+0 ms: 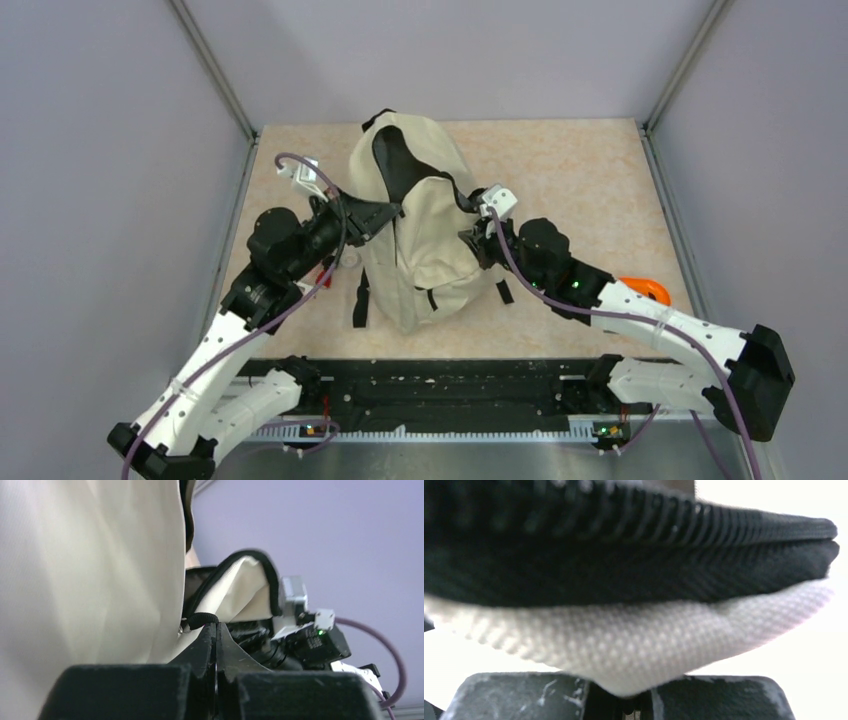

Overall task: Pack the student bag
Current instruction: Zip the student bag at the center of the board.

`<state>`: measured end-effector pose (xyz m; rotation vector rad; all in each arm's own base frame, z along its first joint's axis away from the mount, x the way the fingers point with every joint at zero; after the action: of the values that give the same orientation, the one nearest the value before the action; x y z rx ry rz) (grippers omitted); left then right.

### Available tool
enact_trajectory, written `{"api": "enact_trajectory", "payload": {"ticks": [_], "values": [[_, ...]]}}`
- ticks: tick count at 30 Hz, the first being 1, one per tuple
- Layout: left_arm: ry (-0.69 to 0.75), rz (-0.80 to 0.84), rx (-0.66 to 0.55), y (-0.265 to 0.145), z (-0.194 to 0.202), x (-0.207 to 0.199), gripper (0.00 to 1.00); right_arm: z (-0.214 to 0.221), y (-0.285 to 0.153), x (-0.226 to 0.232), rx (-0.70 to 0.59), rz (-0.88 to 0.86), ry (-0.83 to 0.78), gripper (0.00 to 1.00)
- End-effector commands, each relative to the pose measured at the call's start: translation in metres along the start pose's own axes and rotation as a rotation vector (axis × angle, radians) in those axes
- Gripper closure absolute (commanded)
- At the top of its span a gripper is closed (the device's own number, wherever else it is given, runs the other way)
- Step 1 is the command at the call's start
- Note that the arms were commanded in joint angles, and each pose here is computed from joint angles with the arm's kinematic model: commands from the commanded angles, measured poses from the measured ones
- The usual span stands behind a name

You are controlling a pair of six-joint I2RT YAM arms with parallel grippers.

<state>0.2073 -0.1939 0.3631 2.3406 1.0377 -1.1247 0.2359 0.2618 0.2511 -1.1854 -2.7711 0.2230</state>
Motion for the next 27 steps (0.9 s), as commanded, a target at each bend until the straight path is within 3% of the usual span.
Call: {"api": "enact_trajectory", "payload": {"ticks": [1, 8, 15, 18, 20, 22, 25, 27], "values": [[0.134, 0.165, -0.194, 0.002, -0.055, -0.055, 1.00, 0.007, 0.001, -0.001, 0.008, 0.004, -0.016, 1.00], [0.235, 0.201, -0.324, 0.012, -0.094, -0.081, 1.00, 0.009, 0.000, 0.003, 0.021, -0.036, -0.059, 1.00], [0.267, 0.187, -0.328, 0.037, -0.107, -0.080, 1.00, -0.007, -0.008, 0.010, -0.003, -0.087, -0.048, 0.99], [0.257, 0.172, -0.315, 0.035, -0.105, -0.076, 1.00, -0.025, -0.020, 0.007, -0.038, -0.064, -0.044, 0.79], [0.241, 0.167, -0.308, 0.030, -0.102, -0.075, 1.00, -0.041, -0.031, 0.000, -0.078, -0.019, -0.048, 0.55], [0.228, 0.168, -0.291, 0.026, -0.099, -0.076, 1.00, -0.054, -0.046, -0.008, -0.103, 0.024, -0.062, 0.39], [0.205, 0.176, -0.245, 0.022, -0.092, -0.076, 1.00, -0.080, -0.067, -0.011, -0.162, 0.032, -0.084, 0.24], [0.197, 0.189, -0.206, 0.019, -0.085, -0.077, 1.00, -0.104, -0.082, -0.007, -0.200, -0.003, -0.098, 0.20]]}}
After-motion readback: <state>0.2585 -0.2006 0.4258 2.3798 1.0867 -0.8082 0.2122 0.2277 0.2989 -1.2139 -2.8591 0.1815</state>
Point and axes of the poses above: each gripper's point midway between its finger pads, its own y axis out along the fingers, its own x axis along the line the jaws close on, z = x × y, the point moved 3 cm from there along -y, back along the fingers, and after that the axes turned 3 degrees about y, right-handed, at the moved point
